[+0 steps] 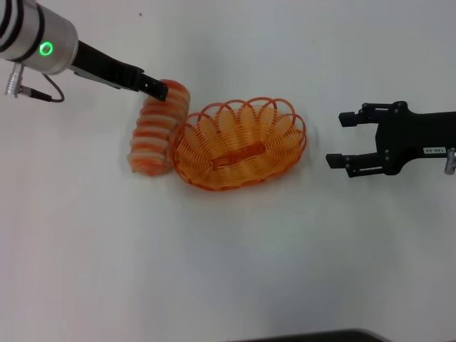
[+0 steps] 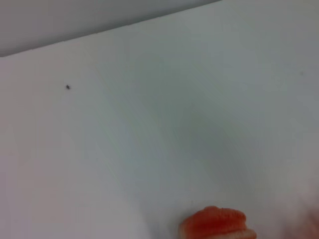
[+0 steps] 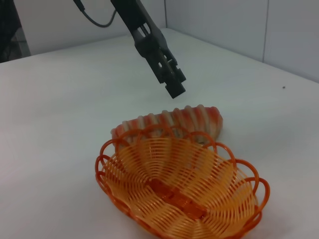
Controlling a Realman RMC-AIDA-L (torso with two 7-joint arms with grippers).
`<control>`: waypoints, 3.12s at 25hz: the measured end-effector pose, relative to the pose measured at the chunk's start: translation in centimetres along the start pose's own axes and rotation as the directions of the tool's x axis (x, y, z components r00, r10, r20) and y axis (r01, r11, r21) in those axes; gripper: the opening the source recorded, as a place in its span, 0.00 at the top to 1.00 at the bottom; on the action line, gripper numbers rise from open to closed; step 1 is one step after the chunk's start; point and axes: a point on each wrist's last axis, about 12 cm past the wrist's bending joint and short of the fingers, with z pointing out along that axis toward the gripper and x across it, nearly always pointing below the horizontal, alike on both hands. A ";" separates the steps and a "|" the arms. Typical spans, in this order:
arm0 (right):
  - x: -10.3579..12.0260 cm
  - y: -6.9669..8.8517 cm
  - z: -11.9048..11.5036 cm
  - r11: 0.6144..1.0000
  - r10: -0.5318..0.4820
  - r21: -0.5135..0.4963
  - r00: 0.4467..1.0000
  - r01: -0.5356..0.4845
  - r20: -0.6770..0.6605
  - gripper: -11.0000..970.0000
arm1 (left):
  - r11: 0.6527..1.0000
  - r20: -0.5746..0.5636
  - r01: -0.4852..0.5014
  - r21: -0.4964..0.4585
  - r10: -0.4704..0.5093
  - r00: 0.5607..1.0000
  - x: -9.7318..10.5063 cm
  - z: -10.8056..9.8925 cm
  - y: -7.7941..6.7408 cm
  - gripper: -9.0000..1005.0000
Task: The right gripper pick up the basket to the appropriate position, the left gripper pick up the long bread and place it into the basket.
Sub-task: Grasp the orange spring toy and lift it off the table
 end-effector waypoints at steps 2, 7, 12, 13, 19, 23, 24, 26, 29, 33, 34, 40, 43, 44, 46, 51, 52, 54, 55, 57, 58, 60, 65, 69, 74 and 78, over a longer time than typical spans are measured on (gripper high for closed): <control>0.0 0.0 0.1 1.000 -0.001 -0.002 1.000 0.001 0.000 0.11 | 1.000 0.009 0.014 0.017 -0.015 1.000 0.1 0.9 -0.2 0.12; -0.1 0.0 0.2 1.000 0.001 -0.007 1.000 -0.001 0.002 0.11 | 1.000 0.012 -0.003 0.025 0.002 1.000 0.1 1.8 -0.8 0.12; -0.2 0.0 0.3 1.000 0.006 -0.012 1.000 -0.006 -0.001 0.11 | 0.999 -0.013 -0.033 0.015 0.033 0.999 0.2 2.9 -1.5 0.12; -0.1 0.0 0.3 1.000 0.007 -0.013 1.000 -0.007 -0.002 0.11 | 0.999 -0.015 -0.034 0.012 0.034 0.999 0.2 2.9 -1.5 0.12; 0.0 0.1 0.4 1.000 0.007 -0.020 1.000 -0.007 -0.019 0.11 | 1.000 -0.015 -0.022 -0.001 0.022 1.000 0.5 3.2 -1.2 0.12; 0.0 0.1 0.4 1.000 0.007 -0.021 1.000 -0.007 -0.019 0.11 | 1.000 -0.025 -0.024 -0.005 0.024 0.999 0.8 3.3 -1.1 0.12; 0.0 0.1 0.4 1.000 0.007 -0.021 1.000 -0.007 -0.020 0.11 | 1.000 -0.028 -0.023 -0.006 0.023 0.999 0.9 3.3 -1.1 0.12; 0.0 0.1 0.4 1.000 0.006 -0.023 1.000 -0.006 -0.021 0.11 | 1.000 -0.037 -0.018 -0.004 0.018 0.999 1.1 3.3 -1.1 0.13; 0.0 0.1 0.4 1.000 0.005 -0.024 1.000 -0.005 -0.022 0.11 | 1.000 -0.048 -0.015 0.000 0.014 0.999 1.4 3.3 -1.0 0.13; 0.0 0.2 0.5 1.000 0.004 -0.026 1.000 -0.005 -0.023 0.11 | 1.000 -0.059 -0.014 0.006 0.015 0.998 1.5 3.3 -1.1 0.13; 0.0 0.2 0.5 1.000 0.004 -0.026 1.000 -0.005 -0.024 0.11 | 1.000 -0.060 -0.014 0.007 0.015 0.998 1.5 3.3 -1.1 0.13; 0.0 0.2 0.4 1.000 0.004 -0.025 1.000 -0.005 -0.024 0.11 | 1.000 -0.073 -0.017 0.014 0.018 0.997 1.7 3.3 -1.1 0.13; 0.0 0.2 0.4 1.000 0.005 -0.024 1.000 -0.005 -0.024 0.11 | 1.000 -0.084 -0.022 0.019 0.023 0.996 1.8 3.2 -1.1 0.13; 0.0 0.1 0.4 1.000 0.005 -0.024 1.000 -0.005 -0.025 0.11 | 1.000 -0.087 -0.023 0.019 0.025 0.996 1.8 3.1 -1.1 0.13; 0.0 0.1 0.4 1.000 0.005 -0.020 1.000 -0.005 -0.026 0.11 | 1.000 -0.091 -0.024 0.020 0.025 0.996 1.8 3.0 -1.1 0.13; 0.0 0.0 0.5 1.000 0.007 -0.016 1.000 -0.008 -0.027 0.11 | 0.999 -0.105 -0.025 0.023 0.028 0.994 1.8 2.9 -1.1 0.13; 0.0 0.0 0.5 1.000 0.009 -0.016 1.000 -0.009 -0.027 0.11 | 0.999 -0.108 -0.027 0.023 0.029 0.994 1.8 2.8 -1.0 0.13; 0.0 0.0 0.5 1.000 0.011 -0.016 1.000 -0.012 -0.028 0.11 | 0.999 -0.111 -0.030 0.021 0.032 0.993 1.8 2.7 -0.9 0.22; 0.0 0.0 0.5 1.000 0.012 -0.016 1.000 -0.012 -0.028 0.11 | 0.999 -0.112 -0.031 0.019 0.033 0.993 1.8 2.6 -0.8 0.26; -0.1 0.0 0.5 1.000 0.011 -0.016 1.000 -0.012 -0.027 0.11 | 0.999 -0.113 -0.032 0.015 0.034 0.993 1.8 2.6 -0.6 0.35; -0.1 0.0 0.5 1.000 0.010 -0.016 1.000 -0.011 -0.027 0.11 | 0.999 -0.113 -0.033 0.014 0.034 0.993 1.8 2.5 -0.6 0.37; -0.2 -0.1 0.5 1.000 0.008 -0.016 1.000 -0.009 -0.027 0.11 | 0.999 -0.114 -0.036 0.013 0.037 0.993 1.8 2.5 -0.5 0.42; -0.5 -0.2 0.7 1.000 0.002 -0.018 1.000 -0.003 -0.025 0.11 | 0.999 -0.116 -0.045 0.010 0.046 0.992 1.8 2.5 -0.4 0.52; -0.6 -0.3 0.9 1.000 0.003 -0.022 0.999 -0.004 -0.034 0.11 | 0.998 -0.121 -0.055 -0.008 0.053 0.991 1.9 2.5 -0.3 0.56; -0.6 -0.3 1.1 1.000 0.010 -0.020 0.999 -0.011 -0.043 0.11 | 0.998 -0.122 -0.059 -0.010 0.057 0.991 1.8 2.4 -0.2 0.59; -0.6 -0.3 1.1 1.000 0.009 -0.020 0.999 -0.010 -0.043 0.11 | 0.998 -0.119 -0.067 -0.010 0.066 0.991 1.6 2.2 -0.2 0.62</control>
